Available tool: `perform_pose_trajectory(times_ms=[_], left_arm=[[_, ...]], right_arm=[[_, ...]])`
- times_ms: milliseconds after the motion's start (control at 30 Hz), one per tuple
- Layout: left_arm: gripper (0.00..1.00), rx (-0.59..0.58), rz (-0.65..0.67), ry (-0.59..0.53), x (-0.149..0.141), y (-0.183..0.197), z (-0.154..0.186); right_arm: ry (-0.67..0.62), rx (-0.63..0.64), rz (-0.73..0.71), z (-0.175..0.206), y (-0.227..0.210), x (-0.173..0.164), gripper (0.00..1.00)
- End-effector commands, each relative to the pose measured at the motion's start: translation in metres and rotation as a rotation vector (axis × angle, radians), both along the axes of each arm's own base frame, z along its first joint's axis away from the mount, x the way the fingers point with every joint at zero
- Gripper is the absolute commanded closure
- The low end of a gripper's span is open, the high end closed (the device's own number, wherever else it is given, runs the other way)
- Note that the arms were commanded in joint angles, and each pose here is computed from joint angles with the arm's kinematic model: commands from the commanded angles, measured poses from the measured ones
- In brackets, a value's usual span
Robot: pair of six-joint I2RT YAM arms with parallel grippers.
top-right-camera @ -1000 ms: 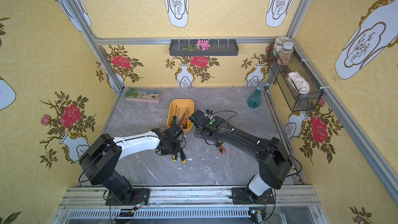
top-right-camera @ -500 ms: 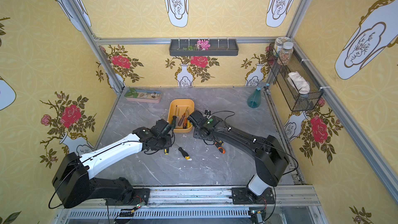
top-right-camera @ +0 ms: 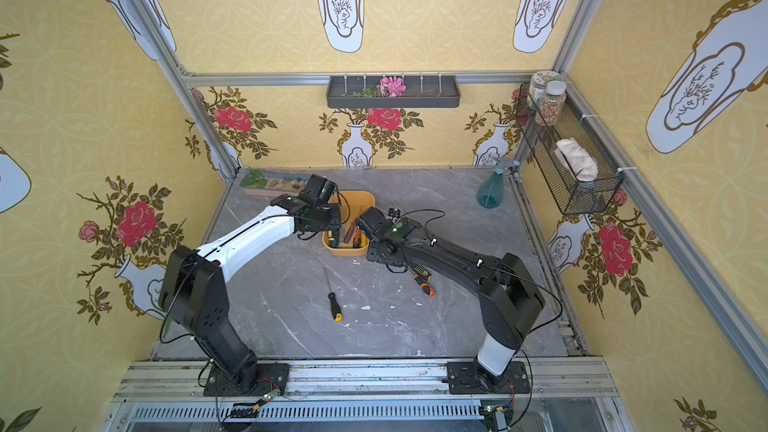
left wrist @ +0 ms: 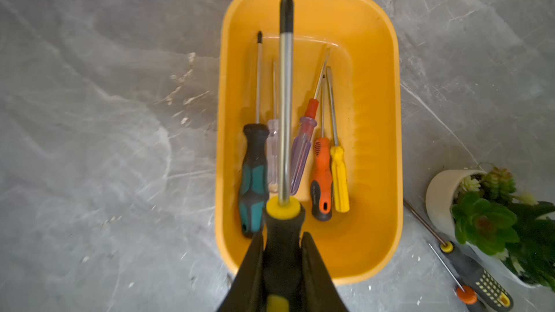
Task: Put the screwdriver on the desktop into the storage box
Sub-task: Place the screwdriver in the storage box.
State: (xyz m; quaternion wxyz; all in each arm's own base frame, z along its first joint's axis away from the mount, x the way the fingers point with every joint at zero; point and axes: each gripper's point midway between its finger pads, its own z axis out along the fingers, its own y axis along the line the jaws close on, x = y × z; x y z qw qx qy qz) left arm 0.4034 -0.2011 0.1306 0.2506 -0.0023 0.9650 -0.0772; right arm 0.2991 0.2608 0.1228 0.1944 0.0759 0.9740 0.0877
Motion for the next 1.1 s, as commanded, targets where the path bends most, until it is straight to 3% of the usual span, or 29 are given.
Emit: perform_pose_trajectory(times_ms=[0, 200, 533, 667, 800, 1033, 1067], left_arm=[[0.86, 0.022, -0.071, 0.034, 0.014, -0.009, -0.017], [0.79, 0.034, -0.100, 0.086, 0.032, -0.015, -0.045], [0.72, -0.006, -0.108, 0.207, 0.026, -0.023, -0.085], [0.58, -0.009, -0.092, 0.215, 0.022, -0.021, -0.087], [0.52, -0.026, -0.071, 0.169, 0.029, -0.022, -0.068], [0.51, -0.100, 0.054, -0.073, 0.041, -0.008, 0.022], [0.51, -0.121, 0.110, -0.104, 0.042, 0.008, 0.033]], right_arm=[[0.012, -0.014, -0.013, -0.002, -0.003, 0.001, 0.46], [0.020, -0.017, -0.035, -0.004, -0.004, 0.005, 0.46], [0.032, -0.033, -0.047, -0.006, -0.008, 0.006, 0.46], [0.030, -0.037, -0.044, -0.004, -0.008, 0.008, 0.46], [0.028, -0.048, -0.034, -0.003, -0.009, 0.008, 0.45], [-0.008, -0.068, 0.047, 0.005, 0.005, 0.011, 0.45], [-0.011, -0.066, 0.079, 0.006, 0.012, 0.010, 0.45]])
